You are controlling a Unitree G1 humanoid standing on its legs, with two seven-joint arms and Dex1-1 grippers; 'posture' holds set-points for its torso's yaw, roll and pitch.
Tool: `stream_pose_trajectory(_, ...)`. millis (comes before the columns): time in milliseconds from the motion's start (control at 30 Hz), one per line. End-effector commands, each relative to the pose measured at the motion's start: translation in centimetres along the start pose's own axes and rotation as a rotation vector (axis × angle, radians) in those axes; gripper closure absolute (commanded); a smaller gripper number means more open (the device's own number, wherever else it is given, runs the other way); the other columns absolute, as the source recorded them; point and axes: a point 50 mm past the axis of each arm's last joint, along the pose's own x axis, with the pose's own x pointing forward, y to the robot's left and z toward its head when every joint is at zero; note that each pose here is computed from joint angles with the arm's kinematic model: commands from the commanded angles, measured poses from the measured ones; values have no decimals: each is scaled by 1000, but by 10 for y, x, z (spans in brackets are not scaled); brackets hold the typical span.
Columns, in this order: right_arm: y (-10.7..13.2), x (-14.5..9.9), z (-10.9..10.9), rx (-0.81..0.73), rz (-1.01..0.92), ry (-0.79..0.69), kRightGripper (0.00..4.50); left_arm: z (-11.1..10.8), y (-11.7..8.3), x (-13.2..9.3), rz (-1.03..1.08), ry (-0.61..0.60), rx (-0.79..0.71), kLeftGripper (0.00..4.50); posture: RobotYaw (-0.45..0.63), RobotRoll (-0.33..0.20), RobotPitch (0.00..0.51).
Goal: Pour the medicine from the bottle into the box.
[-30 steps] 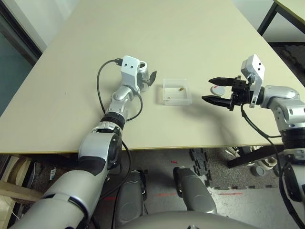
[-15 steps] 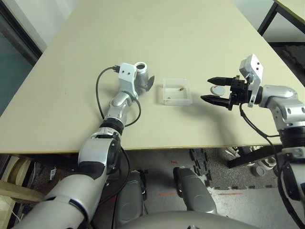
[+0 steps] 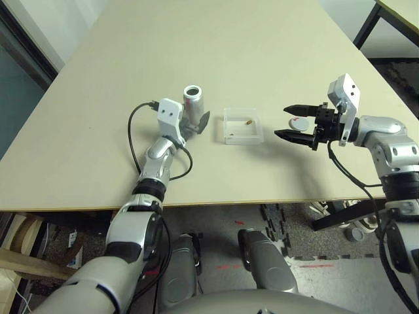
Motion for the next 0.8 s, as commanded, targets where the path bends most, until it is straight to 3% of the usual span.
stream_pose_trajectory(33, -1, 2, 1, -10, 6, 5, 0, -7, -5, -11, 4, 21, -36, 23, -274, 0, 141)
stream_pose_trajectory(267, 0, 0, -2, -4, -7, 2, 0, -2, 0, -34, 72, 18, -53, 23, -277, 0, 142)
stream_pose_trajectory(500, -2, -10, -6, 42, -111, -48, 0, 25, 34, -59, 294, -27, -65, 23, -264, 0, 150)
stream_pose_trajectory(800, -13, -42, -10, 143, -420, -193, 0, 46, 88, -94, 502, -20, -43, 23, -247, 0, 158)
